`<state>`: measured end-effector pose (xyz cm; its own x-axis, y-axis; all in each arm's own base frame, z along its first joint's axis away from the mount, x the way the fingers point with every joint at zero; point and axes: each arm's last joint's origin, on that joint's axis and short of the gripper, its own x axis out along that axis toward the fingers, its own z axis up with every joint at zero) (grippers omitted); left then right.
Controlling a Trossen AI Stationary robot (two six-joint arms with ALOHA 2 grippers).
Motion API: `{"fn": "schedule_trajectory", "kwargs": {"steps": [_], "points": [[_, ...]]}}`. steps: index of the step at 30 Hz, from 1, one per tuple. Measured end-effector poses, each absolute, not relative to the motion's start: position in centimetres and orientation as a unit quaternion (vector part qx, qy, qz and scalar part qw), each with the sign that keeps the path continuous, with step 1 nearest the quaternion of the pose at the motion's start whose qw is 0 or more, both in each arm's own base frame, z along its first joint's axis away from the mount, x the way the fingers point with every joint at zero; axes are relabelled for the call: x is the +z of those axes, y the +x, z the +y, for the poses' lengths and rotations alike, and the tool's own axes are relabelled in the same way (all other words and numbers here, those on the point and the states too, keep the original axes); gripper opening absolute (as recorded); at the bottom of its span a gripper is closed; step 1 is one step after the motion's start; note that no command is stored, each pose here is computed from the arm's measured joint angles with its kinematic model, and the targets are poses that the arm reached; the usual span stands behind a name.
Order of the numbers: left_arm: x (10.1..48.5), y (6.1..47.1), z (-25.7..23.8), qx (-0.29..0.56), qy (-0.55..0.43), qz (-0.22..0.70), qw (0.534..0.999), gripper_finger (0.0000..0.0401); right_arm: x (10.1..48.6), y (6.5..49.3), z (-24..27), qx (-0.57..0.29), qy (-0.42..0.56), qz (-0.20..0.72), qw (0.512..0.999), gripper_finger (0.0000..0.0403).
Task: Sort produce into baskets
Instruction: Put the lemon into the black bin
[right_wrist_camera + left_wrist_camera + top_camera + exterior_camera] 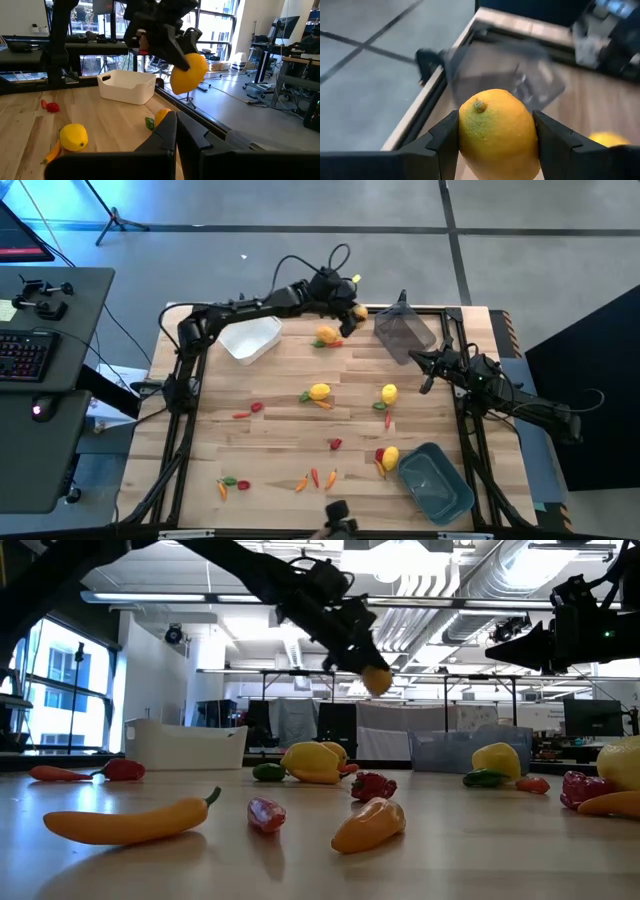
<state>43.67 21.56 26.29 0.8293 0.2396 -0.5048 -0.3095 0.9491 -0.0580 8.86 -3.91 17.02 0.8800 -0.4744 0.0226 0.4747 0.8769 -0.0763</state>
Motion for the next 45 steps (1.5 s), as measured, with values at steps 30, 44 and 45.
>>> {"fn": "schedule_trajectory", "kwargs": {"steps": [30,44,45], "points": [[18.9,53.2,20.8,0.162,-0.072,0.11,0.978,0.0182,17.0,8.9,-3.9,-0.244,-0.04,-0.001,0.969,0.0],[17.2,55.3,21.5,0.171,-0.054,0.168,0.969,0.0182,17.0,8.9,-3.9,-0.243,-0.04,-0.001,0.969,0.0],[17.2,55.3,21.6,0.174,-0.053,0.17,0.968,0.0182,17.0,8.9,-3.9,-0.243,-0.04,-0.001,0.969,0.0]]}}
